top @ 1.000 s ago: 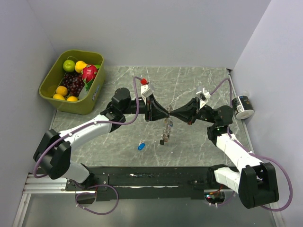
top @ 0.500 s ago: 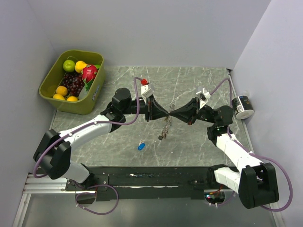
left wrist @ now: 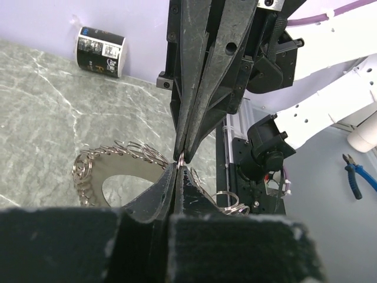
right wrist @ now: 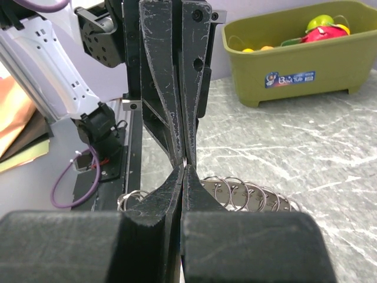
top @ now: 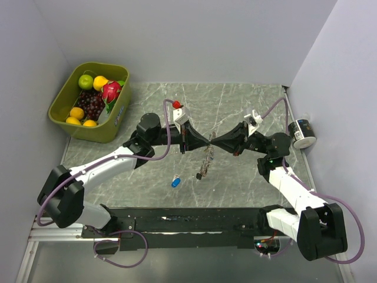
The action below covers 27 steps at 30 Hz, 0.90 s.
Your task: Put the keys on the keyring
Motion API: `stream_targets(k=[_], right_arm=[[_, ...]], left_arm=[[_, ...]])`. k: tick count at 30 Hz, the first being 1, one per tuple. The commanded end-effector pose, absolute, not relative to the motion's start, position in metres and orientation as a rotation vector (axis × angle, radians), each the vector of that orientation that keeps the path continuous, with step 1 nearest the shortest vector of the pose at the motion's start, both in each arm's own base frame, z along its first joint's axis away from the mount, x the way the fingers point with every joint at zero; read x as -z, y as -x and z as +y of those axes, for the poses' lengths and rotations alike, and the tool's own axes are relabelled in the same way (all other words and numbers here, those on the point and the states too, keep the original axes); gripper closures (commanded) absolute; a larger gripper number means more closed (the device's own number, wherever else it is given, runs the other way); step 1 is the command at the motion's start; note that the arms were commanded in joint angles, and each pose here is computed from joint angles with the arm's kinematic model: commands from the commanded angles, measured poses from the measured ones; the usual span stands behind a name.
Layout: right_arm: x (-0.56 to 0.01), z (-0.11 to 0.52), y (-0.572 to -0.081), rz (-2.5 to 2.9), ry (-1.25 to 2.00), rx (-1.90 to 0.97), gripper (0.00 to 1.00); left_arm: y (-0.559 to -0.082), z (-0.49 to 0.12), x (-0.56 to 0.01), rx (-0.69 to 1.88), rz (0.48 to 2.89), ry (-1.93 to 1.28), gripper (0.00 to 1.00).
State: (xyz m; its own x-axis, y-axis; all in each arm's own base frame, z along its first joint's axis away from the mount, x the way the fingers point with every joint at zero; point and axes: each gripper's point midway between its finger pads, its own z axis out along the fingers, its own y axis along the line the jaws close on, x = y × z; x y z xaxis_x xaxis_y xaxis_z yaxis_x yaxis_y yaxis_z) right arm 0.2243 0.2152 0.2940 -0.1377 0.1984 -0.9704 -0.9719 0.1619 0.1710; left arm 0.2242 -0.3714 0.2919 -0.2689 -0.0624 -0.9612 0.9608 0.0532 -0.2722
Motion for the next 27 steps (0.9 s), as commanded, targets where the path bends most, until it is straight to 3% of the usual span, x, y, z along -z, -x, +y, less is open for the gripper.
stream_targets(k=[1,2,5,11,19,27], right_arm=[[-0.321,0.214,-0.217,1.132,0.904,-1.220,1.00],[-0.321,0.214,-0.215,1.125,0.910,-1.220,1.00],[-0.321,0.214,-0.214,1.124,0.913,-1.222,1.00],[-0.321,0.214,-0.213,1.124,0.915,-1.222,1.00],[-0.323,0.214,-0.212,1.117,0.921,-1.224,1.00],[-0.322,0.214,-0.213,1.121,0.917,-1.232,1.00]], left_arm=[[-0.225,-0.364,-0.304,1.331,1.351,-0.977,0.93],[-0.225,-0.364,-0.303,1.331,1.355,-0.978,0.91],[-0.227,-0.363,-0.302,1.318,1.363,-0.963,0.71],[-0.226,-0.355,-0.303,1.335,1.340,-0.954,0.52],[-0.219,-0.355,-0.309,1.398,1.278,-0.977,0.37],[-0.220,-0.361,-0.309,1.439,1.273,-0.995,0.37]])
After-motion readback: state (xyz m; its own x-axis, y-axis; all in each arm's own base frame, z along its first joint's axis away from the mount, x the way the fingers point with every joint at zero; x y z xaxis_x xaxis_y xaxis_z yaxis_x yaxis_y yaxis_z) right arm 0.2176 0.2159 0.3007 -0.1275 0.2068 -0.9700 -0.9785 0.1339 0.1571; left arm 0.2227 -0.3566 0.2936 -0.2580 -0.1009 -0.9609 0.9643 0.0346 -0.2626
